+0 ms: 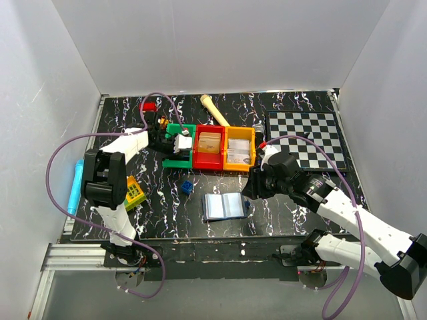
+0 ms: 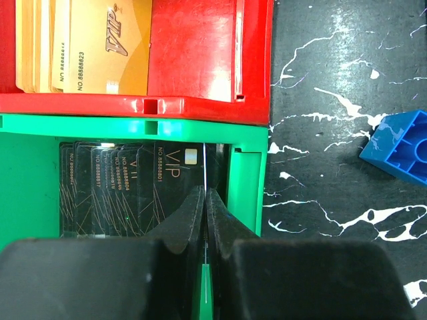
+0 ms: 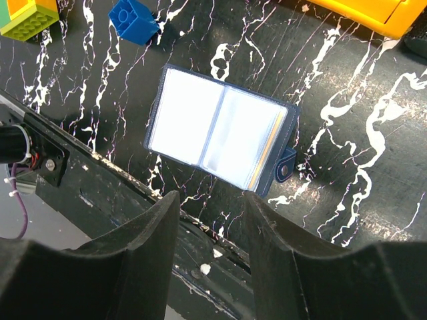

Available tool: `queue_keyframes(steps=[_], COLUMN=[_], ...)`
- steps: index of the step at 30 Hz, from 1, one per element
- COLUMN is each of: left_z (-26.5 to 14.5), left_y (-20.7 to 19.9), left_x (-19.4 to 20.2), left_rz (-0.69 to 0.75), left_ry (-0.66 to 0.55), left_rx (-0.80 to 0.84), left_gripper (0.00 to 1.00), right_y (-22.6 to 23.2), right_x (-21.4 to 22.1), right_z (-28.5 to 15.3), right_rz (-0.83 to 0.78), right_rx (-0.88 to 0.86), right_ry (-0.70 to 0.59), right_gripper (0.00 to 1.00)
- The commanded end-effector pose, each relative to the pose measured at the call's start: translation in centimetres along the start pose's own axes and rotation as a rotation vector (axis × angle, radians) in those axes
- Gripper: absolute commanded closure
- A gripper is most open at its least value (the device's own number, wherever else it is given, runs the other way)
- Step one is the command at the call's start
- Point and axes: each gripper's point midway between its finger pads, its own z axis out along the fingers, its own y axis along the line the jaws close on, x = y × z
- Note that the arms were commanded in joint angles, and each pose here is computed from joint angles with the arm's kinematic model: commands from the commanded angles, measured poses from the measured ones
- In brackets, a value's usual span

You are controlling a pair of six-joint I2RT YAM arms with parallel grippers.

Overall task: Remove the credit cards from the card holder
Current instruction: Place the credit card in the storage box.

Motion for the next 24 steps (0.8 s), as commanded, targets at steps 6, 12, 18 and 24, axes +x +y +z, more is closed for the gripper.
queue_keyframes(steps=[6,12,18,24], left_z=[1.4,1.7,0.6,0.4], left_y=[0.1,1.0,2.8,4.0], left_x=[1.1,1.9,2.5,3.5], left_rz=[-0.039,-0.038,-0.009,-0.013], left_ry=[0.011,0.042,0.112,0.17], left_rx=[0.025,0.009,-0.049,-0.104], left_gripper=[1.0,1.0,1.0,1.0], right_y=[0.4,0.3,0.1,0.0], right_x=[-0.9,-0.9,-0.9,-0.8], right_z=[0.1,0.2,0.4,0.3], right_rz=[-0.019,-0.019,-0.019,-0.021], right_rx=[-0.01,-0.002,0.006,0.009], right_ry=[-0.03,-0.027,-0.023,-0.025], right_gripper=[0.49,0.49,0.49,0.49])
